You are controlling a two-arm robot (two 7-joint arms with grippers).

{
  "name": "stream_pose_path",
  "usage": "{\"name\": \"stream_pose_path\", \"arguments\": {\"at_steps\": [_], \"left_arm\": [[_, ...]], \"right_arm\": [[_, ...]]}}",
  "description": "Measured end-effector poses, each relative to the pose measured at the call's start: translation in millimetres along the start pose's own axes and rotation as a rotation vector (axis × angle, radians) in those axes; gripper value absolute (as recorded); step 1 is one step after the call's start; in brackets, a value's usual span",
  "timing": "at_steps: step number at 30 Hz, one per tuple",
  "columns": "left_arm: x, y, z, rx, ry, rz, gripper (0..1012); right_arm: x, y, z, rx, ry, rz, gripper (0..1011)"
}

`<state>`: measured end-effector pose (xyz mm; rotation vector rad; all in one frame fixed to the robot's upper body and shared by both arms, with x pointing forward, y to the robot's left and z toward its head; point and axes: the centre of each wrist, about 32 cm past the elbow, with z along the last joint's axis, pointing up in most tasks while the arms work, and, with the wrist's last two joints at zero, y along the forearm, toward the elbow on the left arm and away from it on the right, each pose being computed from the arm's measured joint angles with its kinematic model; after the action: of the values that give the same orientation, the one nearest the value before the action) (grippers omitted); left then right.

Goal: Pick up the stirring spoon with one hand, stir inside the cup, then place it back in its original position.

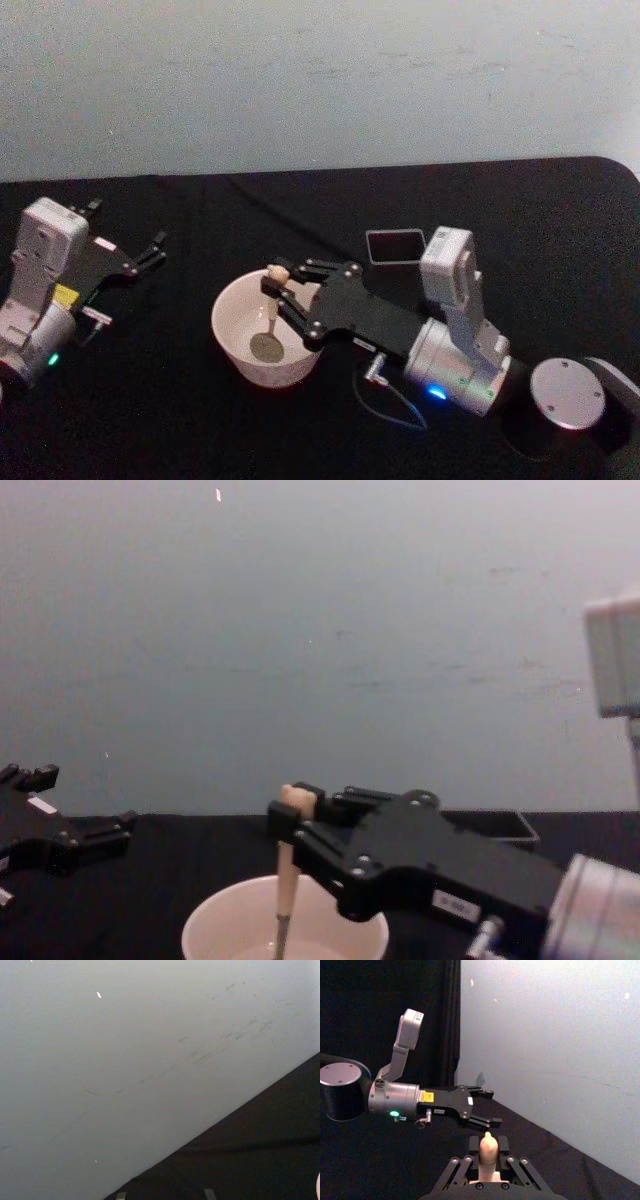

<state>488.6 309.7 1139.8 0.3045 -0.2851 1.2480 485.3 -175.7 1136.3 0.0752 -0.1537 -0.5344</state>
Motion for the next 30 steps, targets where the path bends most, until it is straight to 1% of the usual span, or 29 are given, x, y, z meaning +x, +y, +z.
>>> {"name": "stream_pose_path", "arguments": {"at_steps": [2, 6, 7, 8, 10, 12, 16, 20, 30], "left_arm": [[0.0, 0.0, 0.0, 0.0, 0.0, 0.0, 1002], [0.0, 0.0, 0.0, 0.0, 0.0, 0.0, 1001], [0.0, 0.0, 0.0, 0.0, 0.0, 0.0, 1001], [0.0, 0.0, 0.0, 0.0, 0.0, 0.0, 1001], [0.0, 0.0, 0.0, 0.0, 0.0, 0.0, 1002], [0.0, 0.0, 0.0, 0.0, 0.0, 0.0, 1001], [0.0, 0.0, 0.0, 0.0, 0.0, 0.0, 1001], [0.0, 0.0, 0.0, 0.0, 0.0, 0.0, 1001], [0.0, 0.0, 0.0, 0.0, 0.0, 0.0, 1001]], "right_arm": [[0.0, 3.9, -1.1, -0.001, -0.002, -0.002, 213], [3.9, 15.6, -4.8, -0.003, -0.011, -0.027, 213], [3.9, 15.6, -4.8, -0.003, -0.011, -0.027, 212], [7.3, 20.0, -5.7, -0.003, -0.015, -0.045, 212], [8.8, 21.1, -5.7, -0.002, -0.016, -0.052, 212], [13.7, 23.4, -5.9, -0.001, -0.018, -0.075, 213], [18.3, 23.5, -6.1, -0.002, -0.023, -0.094, 213], [20.2, 22.1, -6.7, -0.005, -0.025, -0.103, 213], [21.7, 17.0, -7.2, -0.011, -0.032, -0.111, 213]]}}
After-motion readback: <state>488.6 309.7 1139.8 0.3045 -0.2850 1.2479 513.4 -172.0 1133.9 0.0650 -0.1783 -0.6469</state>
